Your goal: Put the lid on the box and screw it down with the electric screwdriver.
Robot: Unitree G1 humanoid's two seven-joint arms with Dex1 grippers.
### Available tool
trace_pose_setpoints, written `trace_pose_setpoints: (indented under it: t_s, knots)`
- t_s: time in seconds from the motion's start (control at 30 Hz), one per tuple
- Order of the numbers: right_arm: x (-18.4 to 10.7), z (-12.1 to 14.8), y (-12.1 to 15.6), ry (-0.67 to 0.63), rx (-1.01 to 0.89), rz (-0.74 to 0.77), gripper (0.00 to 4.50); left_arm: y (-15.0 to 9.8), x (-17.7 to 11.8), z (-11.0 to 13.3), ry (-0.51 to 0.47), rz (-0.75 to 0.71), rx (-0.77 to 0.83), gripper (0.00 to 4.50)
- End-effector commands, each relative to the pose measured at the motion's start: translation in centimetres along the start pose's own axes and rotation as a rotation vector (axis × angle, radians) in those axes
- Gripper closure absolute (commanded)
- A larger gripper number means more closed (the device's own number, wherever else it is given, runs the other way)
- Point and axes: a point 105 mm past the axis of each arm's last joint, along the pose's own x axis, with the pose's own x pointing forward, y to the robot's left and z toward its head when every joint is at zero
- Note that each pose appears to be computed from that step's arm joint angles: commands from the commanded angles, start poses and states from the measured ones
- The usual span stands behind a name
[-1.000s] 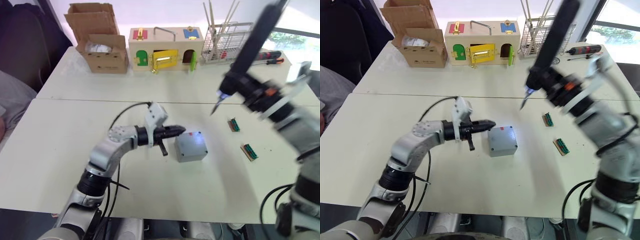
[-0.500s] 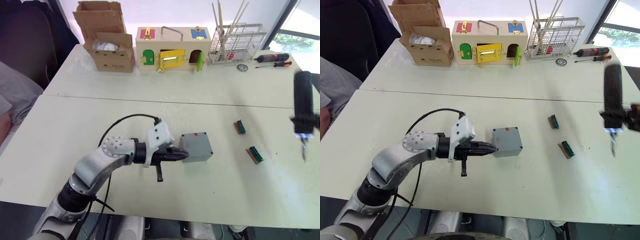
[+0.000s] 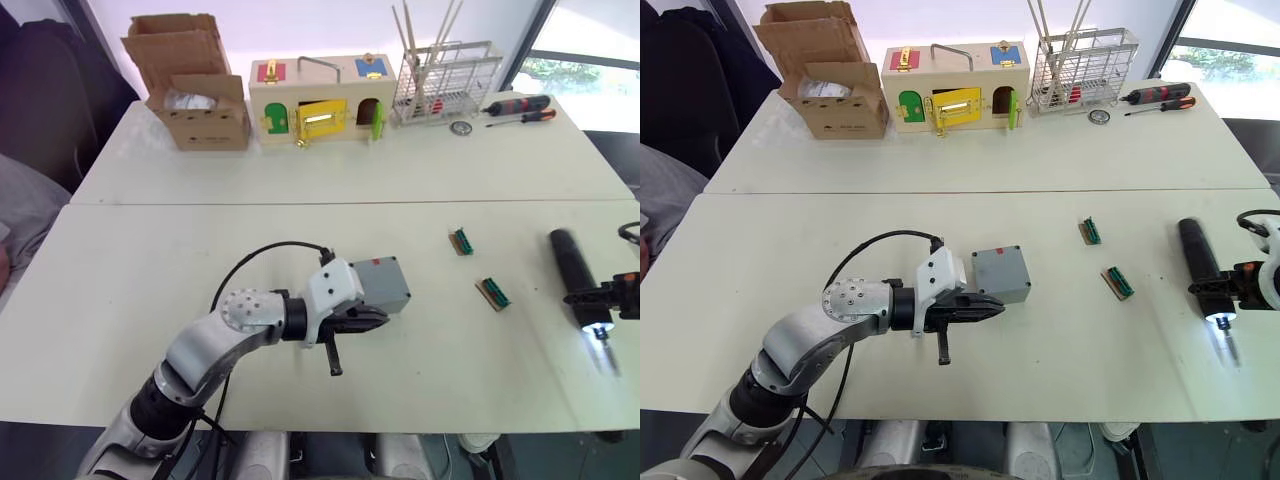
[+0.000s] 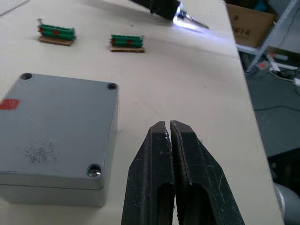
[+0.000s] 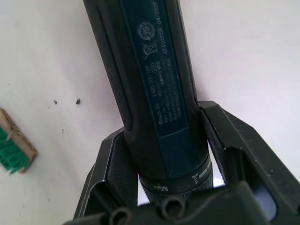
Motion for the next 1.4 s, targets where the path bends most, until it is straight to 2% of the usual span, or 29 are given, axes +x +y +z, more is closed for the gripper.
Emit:
trace_pose_setpoints:
  t_s: [0.03, 0.17, 0.2, 0.23, 0.33, 0.37, 0.43, 0.53, 0.67, 0.73, 0.8, 0.93, 1.1, 1.2, 1.3, 1.4]
  knots:
    - [-0.3, 1.2, -0.4, -0.039, -0.01, -0.012, 2.67, -0.2, 0.0, 0.7, -0.025, 0.01, 0.03, 4.4]
    - [0.2, 1.3, -0.4, -0.033, -0.026, -0.007, 2.67, 0.3, -0.2, 0.4, -0.021, 0.036, 0.02, 4.4]
    - [0.3, 1.3, -0.4, -0.032, -0.029, -0.006, 1.66, 0.3, -0.3, 0.4, -0.021, 0.041, 0.016, 4.4]
    - [0.3, 1.3, -0.4, -0.031, -0.03, -0.004, 1.45, 0.4, -0.3, 0.3, -0.021, 0.043, 0.015, 4.4]
    - [0.1, 1.3, -0.6, -0.042, -0.043, -0.014, 0.29, 0.6, -0.5, 0.2, -0.019, 0.057, 0.01, 4.4]
    - [-0.2, 1.9, -0.8, -0.084, -0.033, -0.022, 0.02, 1.1, -0.8, 0.4, -0.03, 0.078, 0.006, 4.4]
    - [-0.9, 3.4, -1.1, -0.187, -0.027, -0.052, 0.02, 1.9, -1.4, 0.7, -0.049, 0.121, 0.001, 4.4]
    - [-4.2, 8.1, -1.1, -0.512, -0.1, -0.116, 0.02, 4.3, -3.2, 1.8, -0.115, 0.245, -0.017, 4.4]
    - [-7.1, 9.8, 1.3, -0.679, -0.187, -0.074, 0.02, 6.6, -5.7, 2.3, -0.163, 0.37, -0.061, 4.4]
    - [-7.2, 9.7, 3.6, -0.69, -0.25, -0.016, 0.02, 7.5, -6.5, 1.8, -0.145, 0.425, -0.08, 4.4]
    - [-6.7, 8.7, 7.9, -0.694, -0.343, 0.153, 0.02, 8.5, -7.0, 0.6, -0.078, 0.471, -0.084, 4.4]
    - [-4.3, 4.2, 16.0, -0.637, -0.559, 0.426, 0.02, 7.7, -6.4, -1.7, 0.037, 0.393, -0.113, 4.4]
    - [-1.4, -0.3, 19.6, -0.54, -0.68, 0.548, 0.02, 6.4, -4.9, -3.3, 0.09, 0.294, -0.123, 4.4]
    - [-0.8, -0.5, 20.2, -0.554, -0.691, 0.558, 0.02, 6.5, -4.4, -3.1, 0.065, 0.28, -0.133, 4.4]
    - [0.7, -1.4, 21.2, -0.546, -0.693, 0.579, 0.02, 6.8, -1.8, -2.9, 0.026, 0.251, -0.129, 4.4]
    - [1.4, -1.7, 22.2, -0.553, -0.696, 0.601, 0.02, 6.9, -0.9, -2.9, 0.02, 0.224, -0.123, 4.4]
